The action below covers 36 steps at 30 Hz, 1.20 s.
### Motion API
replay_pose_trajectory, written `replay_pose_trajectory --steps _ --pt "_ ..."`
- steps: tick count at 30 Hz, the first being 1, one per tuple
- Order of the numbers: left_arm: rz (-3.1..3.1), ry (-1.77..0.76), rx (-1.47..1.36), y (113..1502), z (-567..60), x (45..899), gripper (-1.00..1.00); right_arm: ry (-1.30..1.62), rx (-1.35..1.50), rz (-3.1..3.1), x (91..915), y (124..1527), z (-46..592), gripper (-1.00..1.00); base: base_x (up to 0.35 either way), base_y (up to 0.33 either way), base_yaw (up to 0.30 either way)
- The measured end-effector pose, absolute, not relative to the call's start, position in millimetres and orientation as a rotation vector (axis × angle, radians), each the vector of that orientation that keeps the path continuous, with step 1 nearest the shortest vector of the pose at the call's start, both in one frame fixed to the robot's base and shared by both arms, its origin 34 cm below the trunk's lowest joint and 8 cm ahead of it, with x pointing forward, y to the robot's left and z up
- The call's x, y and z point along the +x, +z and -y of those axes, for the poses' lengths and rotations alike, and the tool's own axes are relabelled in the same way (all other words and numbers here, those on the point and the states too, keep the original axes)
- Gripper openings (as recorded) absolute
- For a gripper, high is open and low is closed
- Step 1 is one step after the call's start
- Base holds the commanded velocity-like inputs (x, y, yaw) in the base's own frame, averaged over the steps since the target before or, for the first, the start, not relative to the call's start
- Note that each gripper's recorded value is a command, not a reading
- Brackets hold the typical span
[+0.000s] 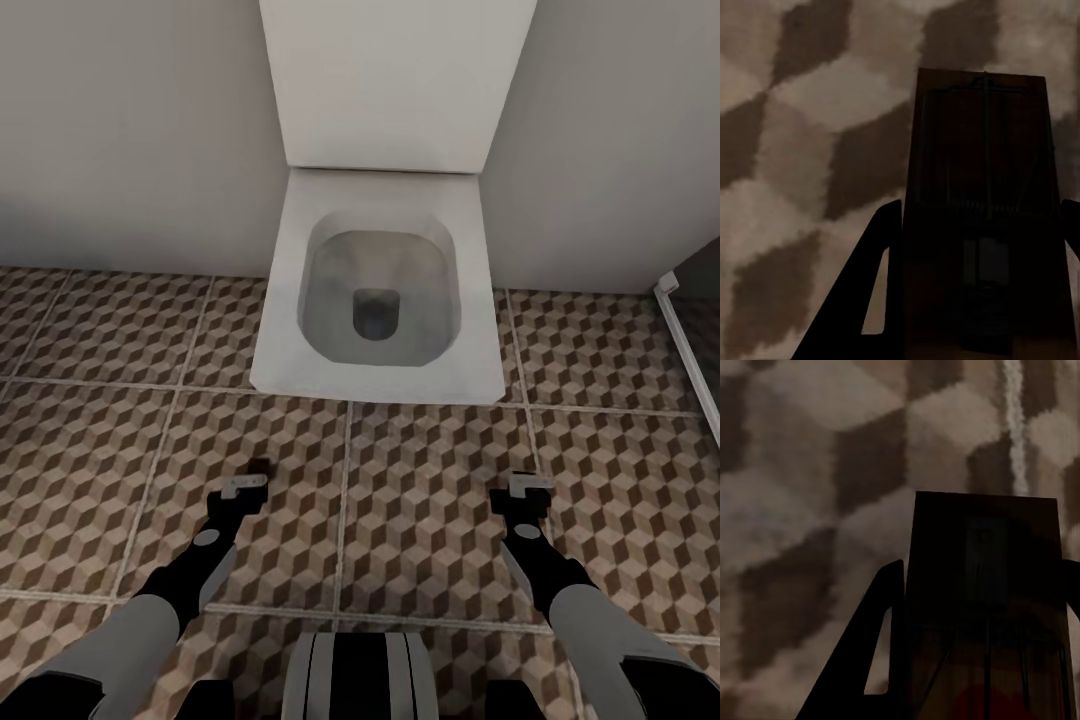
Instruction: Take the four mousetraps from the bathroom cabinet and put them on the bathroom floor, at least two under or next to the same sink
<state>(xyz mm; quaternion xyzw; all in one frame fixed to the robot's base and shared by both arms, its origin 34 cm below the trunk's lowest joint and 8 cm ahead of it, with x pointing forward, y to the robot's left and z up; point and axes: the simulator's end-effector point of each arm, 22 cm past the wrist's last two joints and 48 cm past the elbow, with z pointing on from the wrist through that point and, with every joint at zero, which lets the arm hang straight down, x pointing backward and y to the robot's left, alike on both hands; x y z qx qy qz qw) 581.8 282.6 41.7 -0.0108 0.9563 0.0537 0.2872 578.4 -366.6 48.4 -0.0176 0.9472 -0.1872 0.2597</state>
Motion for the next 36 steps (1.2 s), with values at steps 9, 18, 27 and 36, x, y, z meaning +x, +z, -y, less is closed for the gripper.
replay_pose_trajectory --steps 9,18,27,36 --pt "-2.526 0.137 -0.033 47.8 -282.2 593.3 -1.0 -0.503 -0.053 -2.566 578.6 48.0 364.2 -1.0 0.0 0.0 0.0" --pt "-2.44 0.098 -0.011 70.4 -283.6 631.3 -1.0 -0.501 -0.05 -2.571 576.8 47.1 363.9 -1.0 0.0 0.0 0.0" --pt "-2.418 0.021 0.035 76.5 -283.8 640.2 -1.0 -0.473 -0.053 -2.562 582.0 48.0 359.4 -1.0 0.0 0.0 0.0" --pt "-2.43 0.072 0.001 74.3 -295.9 636.6 -1.0 -0.475 -0.054 -2.579 579.4 46.3 360.6 -1.0 0.0 0.0 0.0"
